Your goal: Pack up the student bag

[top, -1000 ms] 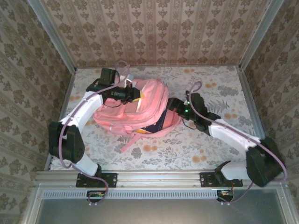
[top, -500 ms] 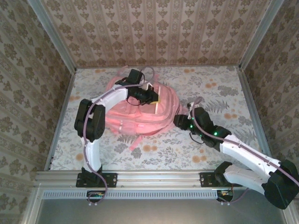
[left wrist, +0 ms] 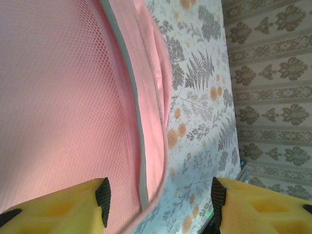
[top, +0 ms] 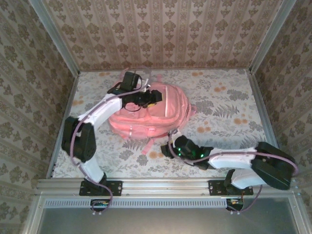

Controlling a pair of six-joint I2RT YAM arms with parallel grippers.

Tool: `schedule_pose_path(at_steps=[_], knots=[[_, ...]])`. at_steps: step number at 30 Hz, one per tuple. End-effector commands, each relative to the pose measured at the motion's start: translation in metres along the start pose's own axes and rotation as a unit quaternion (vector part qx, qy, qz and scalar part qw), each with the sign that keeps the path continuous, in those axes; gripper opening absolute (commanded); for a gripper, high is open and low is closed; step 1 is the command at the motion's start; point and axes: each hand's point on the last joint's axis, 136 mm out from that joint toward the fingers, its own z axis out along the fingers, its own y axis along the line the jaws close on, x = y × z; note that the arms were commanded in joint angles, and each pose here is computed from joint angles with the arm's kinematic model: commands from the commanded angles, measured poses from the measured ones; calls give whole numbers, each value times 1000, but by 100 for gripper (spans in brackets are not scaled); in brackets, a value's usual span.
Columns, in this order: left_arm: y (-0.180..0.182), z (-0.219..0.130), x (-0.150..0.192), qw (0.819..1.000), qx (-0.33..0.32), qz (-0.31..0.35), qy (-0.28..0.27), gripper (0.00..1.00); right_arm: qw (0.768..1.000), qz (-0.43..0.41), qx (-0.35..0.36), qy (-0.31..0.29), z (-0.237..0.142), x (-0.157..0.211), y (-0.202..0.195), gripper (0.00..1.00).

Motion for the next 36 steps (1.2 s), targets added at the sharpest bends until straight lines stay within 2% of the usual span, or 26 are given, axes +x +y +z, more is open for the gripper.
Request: schedule_pose_path(at_steps=[1,4,10,28,30,34,36], knots=[[0,-48,-10,997,-18,13,-68,61,992,-48,-7,-114,15,-43,20,38],[5,-76,-8,995,-18,5,-100,62,994,-21,16,-106,41,-35,14,34],[13,-106,2,991,-17,-5,-130,63,993,24,19,-110,66,-31,15,39],[29,-122,14,988,-3,-39,-147,64,988,102,88,-74,107,-4,-14,43],[29,-125,18,987,-4,-48,-152,65,986,107,106,-70,110,-3,-22,36],[36,-136,30,982,-42,-67,-174,69,985,111,108,-74,110,-7,-28,10],[41,-138,42,979,-62,-79,-177,74,987,106,98,-75,107,-8,-26,0]])
